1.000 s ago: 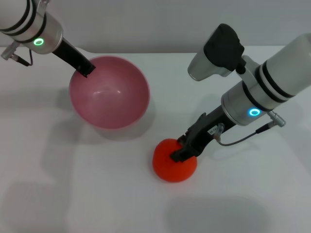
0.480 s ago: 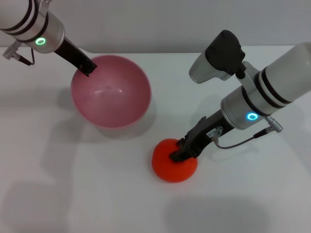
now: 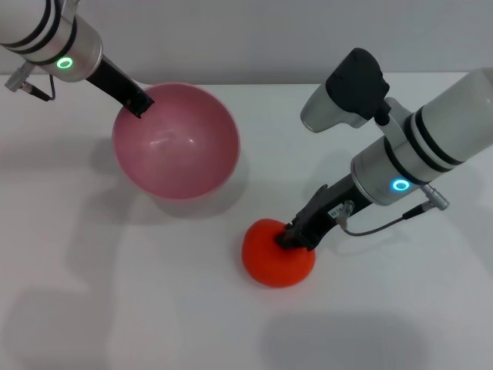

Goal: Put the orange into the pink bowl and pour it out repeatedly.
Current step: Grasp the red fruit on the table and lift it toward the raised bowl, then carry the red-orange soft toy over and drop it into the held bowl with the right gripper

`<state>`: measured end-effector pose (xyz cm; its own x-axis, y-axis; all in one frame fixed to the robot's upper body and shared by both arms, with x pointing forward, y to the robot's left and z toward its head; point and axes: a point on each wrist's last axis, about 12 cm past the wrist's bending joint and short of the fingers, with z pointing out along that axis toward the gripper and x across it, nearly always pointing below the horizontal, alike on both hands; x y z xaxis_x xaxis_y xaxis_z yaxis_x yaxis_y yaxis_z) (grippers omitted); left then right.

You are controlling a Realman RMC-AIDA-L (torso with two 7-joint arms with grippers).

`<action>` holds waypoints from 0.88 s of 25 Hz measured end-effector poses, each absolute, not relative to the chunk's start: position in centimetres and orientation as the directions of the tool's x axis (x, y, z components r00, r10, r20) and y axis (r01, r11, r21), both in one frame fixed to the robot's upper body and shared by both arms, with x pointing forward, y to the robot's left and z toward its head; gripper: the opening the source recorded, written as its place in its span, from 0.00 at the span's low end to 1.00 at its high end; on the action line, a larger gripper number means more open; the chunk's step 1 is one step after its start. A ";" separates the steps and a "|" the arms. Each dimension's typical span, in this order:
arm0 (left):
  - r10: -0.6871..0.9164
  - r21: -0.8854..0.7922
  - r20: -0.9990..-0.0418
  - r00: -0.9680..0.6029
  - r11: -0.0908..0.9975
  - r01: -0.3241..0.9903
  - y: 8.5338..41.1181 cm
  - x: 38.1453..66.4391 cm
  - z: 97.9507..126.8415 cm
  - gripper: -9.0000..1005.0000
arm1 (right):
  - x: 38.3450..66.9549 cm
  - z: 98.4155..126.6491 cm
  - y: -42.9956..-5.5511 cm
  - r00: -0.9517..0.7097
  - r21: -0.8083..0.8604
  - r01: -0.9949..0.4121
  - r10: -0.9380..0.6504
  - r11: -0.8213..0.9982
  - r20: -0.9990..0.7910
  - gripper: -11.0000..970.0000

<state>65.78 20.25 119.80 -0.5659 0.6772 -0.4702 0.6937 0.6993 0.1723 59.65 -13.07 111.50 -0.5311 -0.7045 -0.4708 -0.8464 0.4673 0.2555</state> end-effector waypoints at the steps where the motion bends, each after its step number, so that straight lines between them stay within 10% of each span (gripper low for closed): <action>1: 0.677 0.173 -0.471 -0.565 0.699 0.694 20.3 65.8 119.8 0.05 | 59.7 111.5 -13.1 -0.532 0.256 -0.846 -0.703 0.469 -0.472 0.16; 8: 0.678 0.174 -0.471 -0.565 0.699 0.694 20.3 65.8 119.8 0.05 | 60.3 113.3 -15.2 -0.554 0.231 -0.816 -0.602 0.530 -0.575 0.06; 22: 0.683 0.185 -0.477 -0.553 0.694 0.696 20.2 65.9 120.4 0.05 | 59.0 125.3 -18.8 -0.293 -0.046 -0.773 -0.421 0.632 -0.859 0.07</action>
<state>65.91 20.18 120.43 -0.5534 0.6828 -0.4770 0.6960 0.6937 0.1853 59.00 -18.78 125.34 -0.2929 -0.4208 -0.8586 -0.7733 0.6324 -0.0461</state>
